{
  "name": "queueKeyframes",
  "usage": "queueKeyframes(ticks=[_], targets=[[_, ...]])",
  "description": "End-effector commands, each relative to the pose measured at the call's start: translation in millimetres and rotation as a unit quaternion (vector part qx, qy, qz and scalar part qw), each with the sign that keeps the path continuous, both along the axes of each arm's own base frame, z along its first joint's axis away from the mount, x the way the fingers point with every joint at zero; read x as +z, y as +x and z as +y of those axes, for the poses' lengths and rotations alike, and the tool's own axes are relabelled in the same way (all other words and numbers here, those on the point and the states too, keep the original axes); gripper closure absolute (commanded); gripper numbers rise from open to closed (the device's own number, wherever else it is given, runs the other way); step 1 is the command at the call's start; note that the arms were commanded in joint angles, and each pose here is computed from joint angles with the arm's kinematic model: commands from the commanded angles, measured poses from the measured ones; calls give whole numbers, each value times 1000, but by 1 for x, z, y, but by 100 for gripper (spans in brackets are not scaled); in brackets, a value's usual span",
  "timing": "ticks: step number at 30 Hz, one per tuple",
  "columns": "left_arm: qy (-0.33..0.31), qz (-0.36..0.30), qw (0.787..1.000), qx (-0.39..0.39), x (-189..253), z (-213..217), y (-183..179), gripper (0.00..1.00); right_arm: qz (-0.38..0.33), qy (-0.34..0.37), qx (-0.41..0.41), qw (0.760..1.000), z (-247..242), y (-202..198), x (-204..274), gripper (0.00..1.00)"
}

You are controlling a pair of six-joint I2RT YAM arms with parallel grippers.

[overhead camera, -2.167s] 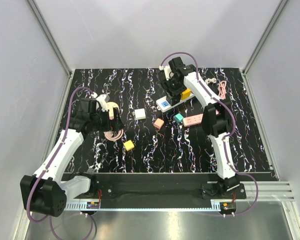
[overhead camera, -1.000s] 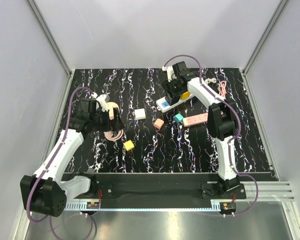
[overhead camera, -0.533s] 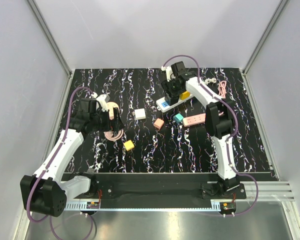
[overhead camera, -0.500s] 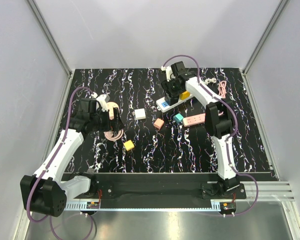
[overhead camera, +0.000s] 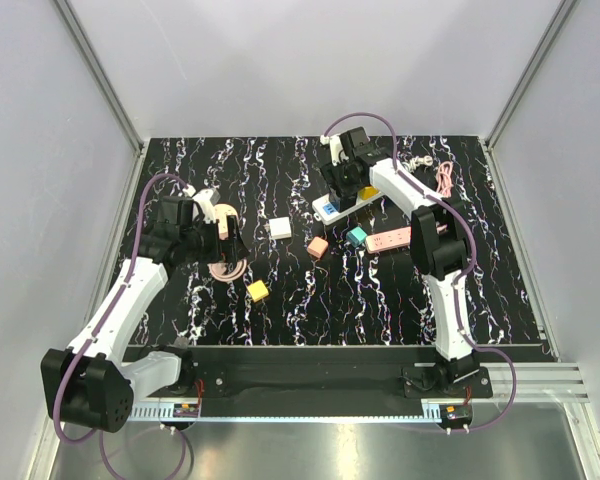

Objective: Insert the plug

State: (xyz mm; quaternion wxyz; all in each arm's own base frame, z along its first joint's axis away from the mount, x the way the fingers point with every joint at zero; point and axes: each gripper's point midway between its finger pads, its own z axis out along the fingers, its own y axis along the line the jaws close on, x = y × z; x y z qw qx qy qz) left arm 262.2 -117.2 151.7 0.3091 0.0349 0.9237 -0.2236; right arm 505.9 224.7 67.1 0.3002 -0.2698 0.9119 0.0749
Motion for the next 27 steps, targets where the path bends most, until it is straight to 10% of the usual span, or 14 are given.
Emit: queueKeyframes(ticks=[1,16,27], targets=[[-1,-26,1000,-7,9,-2,9,1,177,-67,-8,982,-23,-74,-95,98],[-20,-22,999,40,24,2,10,1,4,-3,-8,1000,3,-5,97,13],[40,-14,995,87,13,28,25,4,13,35,-39,999,15,-52,138,10]])
